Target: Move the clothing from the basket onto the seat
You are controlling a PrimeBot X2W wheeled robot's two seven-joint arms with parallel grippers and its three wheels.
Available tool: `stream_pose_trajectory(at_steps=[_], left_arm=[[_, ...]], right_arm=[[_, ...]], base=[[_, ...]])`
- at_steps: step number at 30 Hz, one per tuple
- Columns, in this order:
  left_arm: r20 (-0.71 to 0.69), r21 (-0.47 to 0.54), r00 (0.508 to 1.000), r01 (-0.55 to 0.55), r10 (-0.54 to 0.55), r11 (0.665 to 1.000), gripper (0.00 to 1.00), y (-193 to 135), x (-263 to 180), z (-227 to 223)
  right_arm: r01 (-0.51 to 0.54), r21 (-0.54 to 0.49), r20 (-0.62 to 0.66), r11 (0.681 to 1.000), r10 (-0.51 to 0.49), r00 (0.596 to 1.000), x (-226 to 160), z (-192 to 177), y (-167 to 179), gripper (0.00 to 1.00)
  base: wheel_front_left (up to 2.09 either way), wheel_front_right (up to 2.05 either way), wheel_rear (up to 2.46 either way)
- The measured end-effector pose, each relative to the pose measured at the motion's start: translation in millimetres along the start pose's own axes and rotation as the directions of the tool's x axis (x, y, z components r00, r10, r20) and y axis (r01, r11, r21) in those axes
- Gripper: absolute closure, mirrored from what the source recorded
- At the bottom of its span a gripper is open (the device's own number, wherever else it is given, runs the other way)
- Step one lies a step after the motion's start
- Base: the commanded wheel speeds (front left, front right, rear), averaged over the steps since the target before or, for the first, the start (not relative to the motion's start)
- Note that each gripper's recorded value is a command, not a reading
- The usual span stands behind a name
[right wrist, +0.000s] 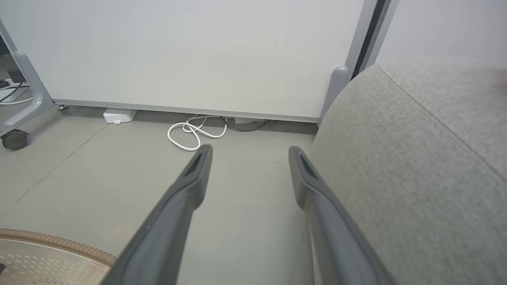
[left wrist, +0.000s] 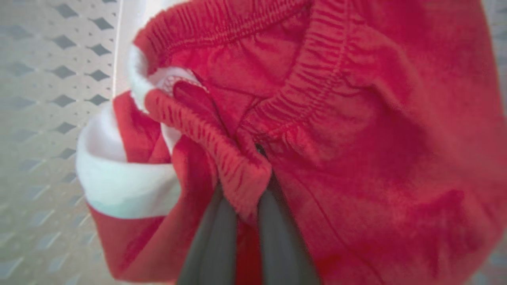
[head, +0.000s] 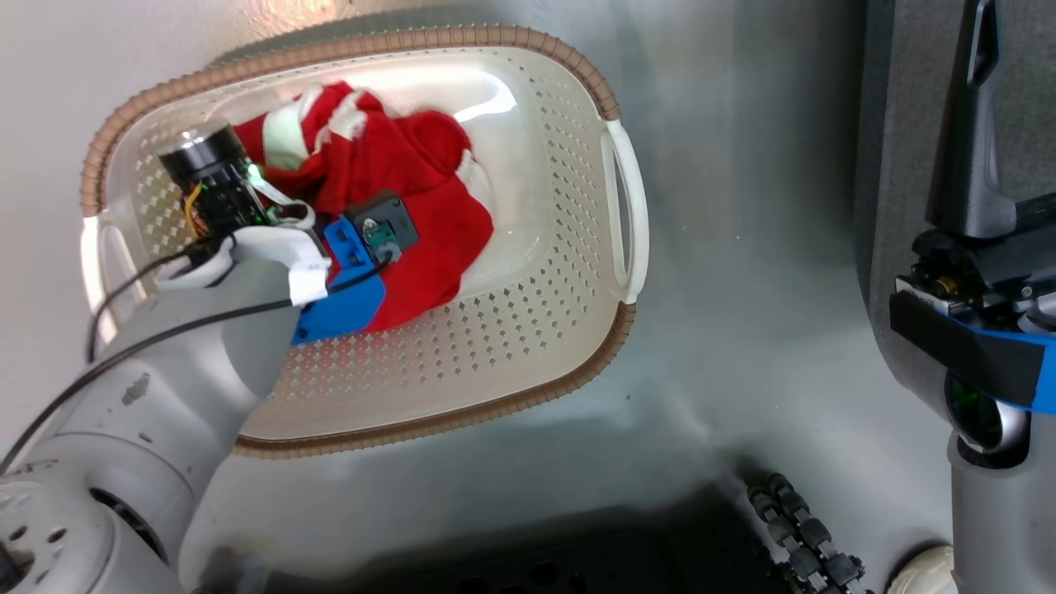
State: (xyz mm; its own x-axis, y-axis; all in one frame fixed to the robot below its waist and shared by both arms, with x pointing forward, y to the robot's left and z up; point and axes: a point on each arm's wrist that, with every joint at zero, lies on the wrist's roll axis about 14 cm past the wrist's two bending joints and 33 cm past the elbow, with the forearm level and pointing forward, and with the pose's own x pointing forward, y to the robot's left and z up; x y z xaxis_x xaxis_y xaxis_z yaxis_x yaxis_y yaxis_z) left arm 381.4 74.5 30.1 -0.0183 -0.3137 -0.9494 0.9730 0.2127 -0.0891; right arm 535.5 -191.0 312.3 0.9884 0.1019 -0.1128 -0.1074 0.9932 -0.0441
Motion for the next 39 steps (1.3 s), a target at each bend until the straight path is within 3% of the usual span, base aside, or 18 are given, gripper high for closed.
stream_pose_trajectory(at_steps=[6, 11, 22, 33, 39], left_arm=[[0.124, 0.010, 0.992, -0.008, 0.006, 1.000, 1.00, -4.8, -15.2, 29.8], [0.224, -0.052, 0.973, -0.044, 0.055, 0.998, 1.00, 2.2, -41.1, 54.6], [0.411, -0.200, 0.882, -0.157, 0.229, 0.967, 1.00, 24.6, -129.5, 114.9], [0.582, -0.350, 0.678, -0.289, 0.449, 0.891, 1.00, 41.3, -248.9, 160.8], [0.655, -0.426, 0.515, -0.354, 0.554, 0.833, 1.00, 43.8, -321.0, 181.8]], right_arm=[[0.005, 0.010, 0.030, 1.000, -0.005, 1.000, 4.0, 14.2, -0.8, 0.00], [0.002, 0.022, 0.071, 1.000, -0.004, 0.997, 6.2, 37.5, 1.1, 0.00], [-0.004, 0.043, 0.157, 0.999, -0.003, 0.988, -11.5, 102.4, 5.2, 0.00], [-0.006, 0.062, 0.241, 0.998, -0.009, 0.970, -52.1, 166.3, 9.1, 0.00], [-0.007, 0.071, 0.285, 0.997, -0.014, 0.958, -79.3, 194.6, 11.3, 0.00]], base=[[0.00, 0.00, 0.00], [0.00, 0.00, 0.00], [0.00, 0.00, 0.00], [0.00, 0.00, 0.00], [0.00, 0.00, 0.00]])
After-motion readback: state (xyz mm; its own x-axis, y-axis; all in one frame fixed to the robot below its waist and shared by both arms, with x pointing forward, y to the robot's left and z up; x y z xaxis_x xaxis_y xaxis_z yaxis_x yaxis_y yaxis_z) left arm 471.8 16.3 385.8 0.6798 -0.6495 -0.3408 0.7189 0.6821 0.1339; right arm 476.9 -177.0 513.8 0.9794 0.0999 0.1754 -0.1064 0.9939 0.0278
